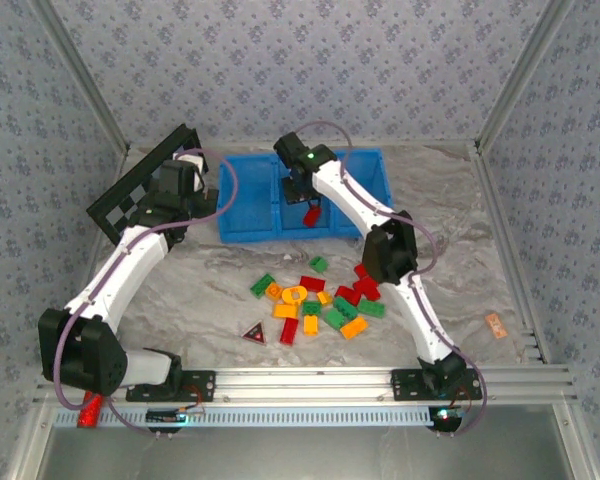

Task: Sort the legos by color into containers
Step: Place the lego in the container, then pick up the lego from the center of the table.

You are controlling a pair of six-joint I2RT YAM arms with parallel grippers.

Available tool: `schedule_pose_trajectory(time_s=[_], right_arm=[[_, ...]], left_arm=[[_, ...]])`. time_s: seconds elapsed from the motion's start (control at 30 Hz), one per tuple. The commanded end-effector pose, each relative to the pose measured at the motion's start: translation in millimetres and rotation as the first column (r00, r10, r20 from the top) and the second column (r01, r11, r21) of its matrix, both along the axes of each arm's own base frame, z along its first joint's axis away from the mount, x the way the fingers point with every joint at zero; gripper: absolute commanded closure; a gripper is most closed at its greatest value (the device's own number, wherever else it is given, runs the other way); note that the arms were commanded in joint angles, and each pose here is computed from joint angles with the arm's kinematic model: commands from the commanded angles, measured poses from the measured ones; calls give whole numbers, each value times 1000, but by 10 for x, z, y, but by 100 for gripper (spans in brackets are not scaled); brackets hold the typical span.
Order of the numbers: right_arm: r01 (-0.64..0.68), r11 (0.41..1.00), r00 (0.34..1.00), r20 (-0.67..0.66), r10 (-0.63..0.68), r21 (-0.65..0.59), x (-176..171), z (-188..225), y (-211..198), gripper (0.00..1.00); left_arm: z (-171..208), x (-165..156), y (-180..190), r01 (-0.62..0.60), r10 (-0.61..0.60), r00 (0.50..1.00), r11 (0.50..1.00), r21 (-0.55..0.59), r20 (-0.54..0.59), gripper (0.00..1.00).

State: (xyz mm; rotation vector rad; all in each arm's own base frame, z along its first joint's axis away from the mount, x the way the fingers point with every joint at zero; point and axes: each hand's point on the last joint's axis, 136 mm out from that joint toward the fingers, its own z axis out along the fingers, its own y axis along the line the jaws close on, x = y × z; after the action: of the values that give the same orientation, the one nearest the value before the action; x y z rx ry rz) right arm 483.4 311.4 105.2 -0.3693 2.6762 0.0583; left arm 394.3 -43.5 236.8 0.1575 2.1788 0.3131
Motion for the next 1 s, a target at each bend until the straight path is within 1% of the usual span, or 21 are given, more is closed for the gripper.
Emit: schedule_pose_trajectory(time_s=[0.0, 0.1, 0.23, 0.4, 0.63, 0.8, 0.87, 0.97], right_arm=[[-10, 999, 1000, 24, 11, -36, 111, -44, -60, 62], [-9, 999, 1000, 13, 9, -32, 149, -132, -86, 60], [-18, 1000, 1000, 15, 18, -14, 186, -122, -85, 55], [-24, 999, 1000, 13, 23, 38, 160, 42, -44, 46], [-50, 996, 999, 21, 48, 68, 72, 237, 12, 38], [-90, 995, 993, 79, 86, 44, -104, 612, 52, 38], [-100, 994, 992, 83, 98, 32, -242, 777, 23, 38], [-96, 995, 993, 66, 96, -5, -544, 945, -124, 38]], left_arm=[[7, 24, -29, 10, -10, 1000, 1000, 4, -5, 1], [0, 35, -34, 11, -11, 1000, 1000, 7, -14, 1], [1, 54, -25, 10, -9, 1000, 1000, 19, -20, 1], [-6, 93, -21, 4, -4, 999, 1000, 27, -31, 1], [50, 63, -18, 6, -6, 1000, 1000, 15, -13, 1], [118, 26, -14, 8, -8, 1000, 1000, 4, 13, 1], [130, 23, -15, 9, -9, 1000, 1000, 2, 14, 1], [151, 19, -8, 3, -3, 1000, 1000, 0, 16, 1]])
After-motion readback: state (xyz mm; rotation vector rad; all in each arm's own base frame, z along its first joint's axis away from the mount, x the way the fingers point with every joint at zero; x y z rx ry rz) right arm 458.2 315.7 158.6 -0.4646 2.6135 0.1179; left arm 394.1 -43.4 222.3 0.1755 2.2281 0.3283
